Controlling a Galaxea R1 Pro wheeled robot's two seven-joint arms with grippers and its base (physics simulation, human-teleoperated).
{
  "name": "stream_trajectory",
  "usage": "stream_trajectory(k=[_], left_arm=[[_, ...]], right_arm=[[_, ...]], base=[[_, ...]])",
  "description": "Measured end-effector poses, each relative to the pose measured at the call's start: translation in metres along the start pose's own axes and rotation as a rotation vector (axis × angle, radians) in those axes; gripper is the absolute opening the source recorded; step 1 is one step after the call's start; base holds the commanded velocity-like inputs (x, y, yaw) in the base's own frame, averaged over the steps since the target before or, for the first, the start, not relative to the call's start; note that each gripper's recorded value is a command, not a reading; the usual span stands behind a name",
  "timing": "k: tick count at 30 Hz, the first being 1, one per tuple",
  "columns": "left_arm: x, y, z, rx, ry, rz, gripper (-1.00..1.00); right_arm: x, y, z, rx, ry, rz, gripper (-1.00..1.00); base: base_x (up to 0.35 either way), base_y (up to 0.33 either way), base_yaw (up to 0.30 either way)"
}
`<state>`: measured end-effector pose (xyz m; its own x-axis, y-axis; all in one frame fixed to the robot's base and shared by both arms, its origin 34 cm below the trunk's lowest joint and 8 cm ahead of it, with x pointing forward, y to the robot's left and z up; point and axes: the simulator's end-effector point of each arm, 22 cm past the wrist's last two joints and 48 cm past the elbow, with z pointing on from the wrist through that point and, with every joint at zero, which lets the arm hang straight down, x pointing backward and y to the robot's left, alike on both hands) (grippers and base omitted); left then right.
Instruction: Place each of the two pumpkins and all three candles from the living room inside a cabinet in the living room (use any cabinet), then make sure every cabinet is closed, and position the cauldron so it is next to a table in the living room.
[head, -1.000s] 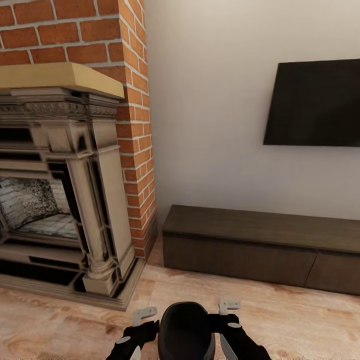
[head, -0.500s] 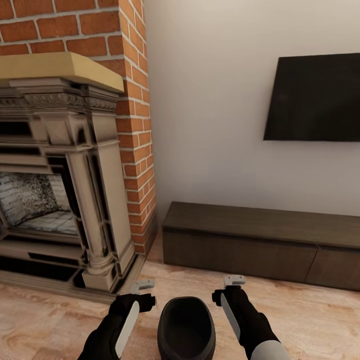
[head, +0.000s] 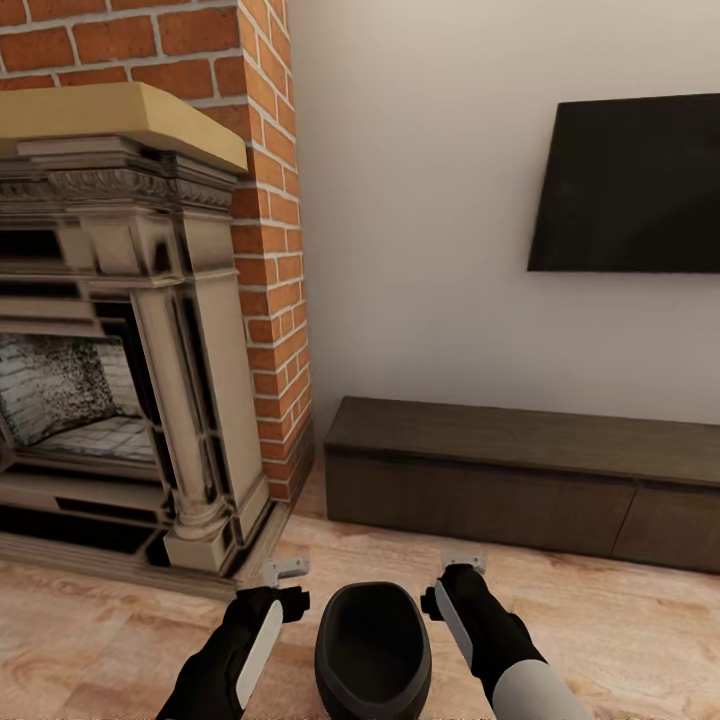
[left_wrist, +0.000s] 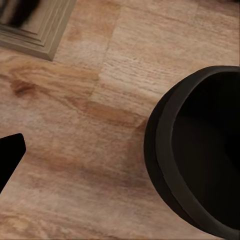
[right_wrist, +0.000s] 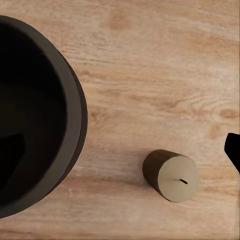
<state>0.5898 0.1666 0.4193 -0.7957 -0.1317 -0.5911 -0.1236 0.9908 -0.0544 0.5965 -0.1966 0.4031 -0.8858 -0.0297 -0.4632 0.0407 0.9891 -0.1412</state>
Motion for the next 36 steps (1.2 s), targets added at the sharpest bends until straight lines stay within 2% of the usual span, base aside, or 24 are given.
stream_trajectory(k=[8, 12, 17, 19, 24, 30, 36], left_arm=[[0.02, -0.017, 0.018, 0.054, -0.032, 0.02, 1.0], [0.029, -0.021, 0.027, 0.072, -0.048, 0.016, 1.0], [0.038, -0.024, 0.035, 0.086, -0.036, 0.013, 1.0], [0.042, -0.03, 0.038, 0.116, -0.03, 0.012, 1.0], [0.047, -0.035, 0.044, 0.14, -0.025, 0.008, 1.0], [0.034, -0.036, 0.043, 0.147, -0.085, -0.006, 1.0], [0.032, -0.036, 0.043, 0.147, -0.096, -0.009, 1.0]], right_arm=[[0.018, 0.005, 0.017, -0.003, 0.006, -0.001, 1.0], [0.035, 0.009, 0.028, -0.006, 0.034, -0.009, 1.0], [0.047, 0.013, 0.037, -0.015, 0.06, -0.014, 1.0], [0.047, 0.019, 0.041, -0.037, 0.049, -0.008, 1.0], [0.051, 0.025, 0.049, -0.06, 0.05, -0.005, 1.0], [0.049, 0.027, 0.049, -0.066, 0.044, -0.005, 1.0], [0.049, 0.027, 0.049, -0.067, 0.044, -0.005, 1.0]], base=[[0.0, 0.0, 0.0], [0.0, 0.0, 0.0], [0.0, 0.0, 0.0], [0.0, 0.0, 0.0], [0.0, 0.0, 0.0], [0.0, 0.0, 0.0], [0.0, 0.0, 0.0]])
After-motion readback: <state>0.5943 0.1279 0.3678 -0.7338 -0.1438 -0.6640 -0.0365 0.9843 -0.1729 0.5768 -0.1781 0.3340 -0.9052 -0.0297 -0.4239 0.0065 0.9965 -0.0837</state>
